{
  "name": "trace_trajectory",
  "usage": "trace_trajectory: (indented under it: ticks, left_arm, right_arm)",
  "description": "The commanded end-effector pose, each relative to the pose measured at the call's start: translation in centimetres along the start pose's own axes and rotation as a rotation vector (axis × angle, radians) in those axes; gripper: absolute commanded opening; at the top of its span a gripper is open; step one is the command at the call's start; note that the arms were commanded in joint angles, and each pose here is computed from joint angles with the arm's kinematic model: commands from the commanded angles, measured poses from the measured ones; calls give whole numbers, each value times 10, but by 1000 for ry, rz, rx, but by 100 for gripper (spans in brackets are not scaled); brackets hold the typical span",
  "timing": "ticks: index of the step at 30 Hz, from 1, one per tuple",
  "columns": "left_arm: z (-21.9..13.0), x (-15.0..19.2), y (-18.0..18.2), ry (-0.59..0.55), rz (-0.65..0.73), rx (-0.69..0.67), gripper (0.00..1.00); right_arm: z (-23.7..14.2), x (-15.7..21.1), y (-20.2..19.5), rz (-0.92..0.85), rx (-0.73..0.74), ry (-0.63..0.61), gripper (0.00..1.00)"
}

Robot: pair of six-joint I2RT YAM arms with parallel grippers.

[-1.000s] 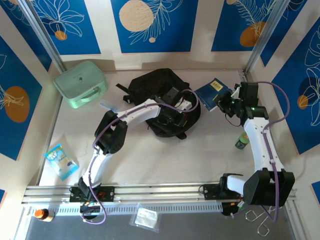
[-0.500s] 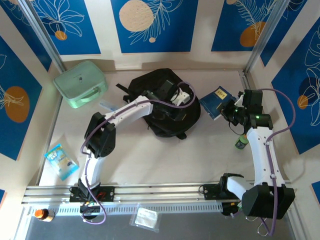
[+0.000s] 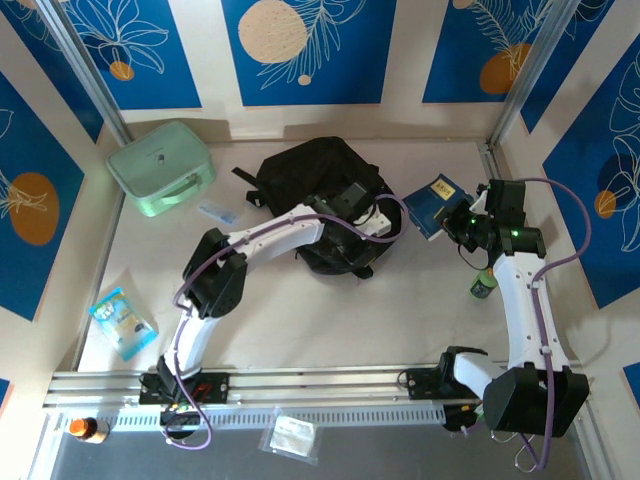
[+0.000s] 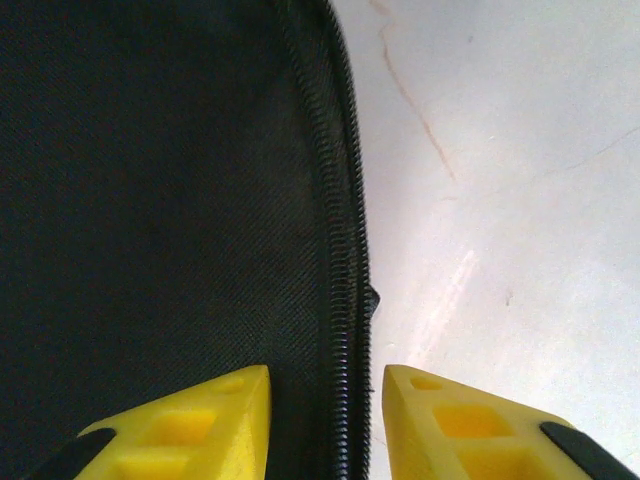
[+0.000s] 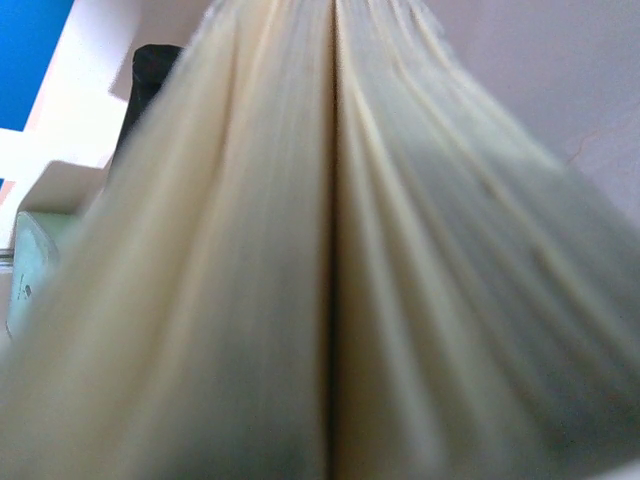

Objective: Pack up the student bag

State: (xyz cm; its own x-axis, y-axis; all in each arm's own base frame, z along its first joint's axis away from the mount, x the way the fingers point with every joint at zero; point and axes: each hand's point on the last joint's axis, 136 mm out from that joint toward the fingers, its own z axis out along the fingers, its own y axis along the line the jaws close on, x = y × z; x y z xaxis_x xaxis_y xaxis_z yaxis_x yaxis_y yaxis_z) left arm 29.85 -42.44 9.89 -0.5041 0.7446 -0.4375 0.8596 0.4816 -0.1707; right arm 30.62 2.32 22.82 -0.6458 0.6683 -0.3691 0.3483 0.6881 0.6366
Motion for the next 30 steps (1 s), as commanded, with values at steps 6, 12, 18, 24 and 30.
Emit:
trace_trajectory:
  ticks: [6, 12, 18, 24, 30]
  left_arm:
    - [9, 8, 14, 62, 20, -64, 25]
    - [2, 2, 6, 55, 10, -17, 30]
    - [-13, -13, -4, 2, -23, 39, 36]
    - [-5, -14, 2, 4, -35, 20, 34]
    - [7, -4, 7, 52, -37, 3, 28]
  right_arm:
    - [0, -5, 2, -5, -17, -15, 0]
    - [0, -6, 2, -4, -17, -17, 0]
    - [1, -5, 1, -1, -21, -13, 0]
    - [1, -4, 1, 0, -23, -11, 0]
    - [0, -3, 0, -3, -20, -12, 0]
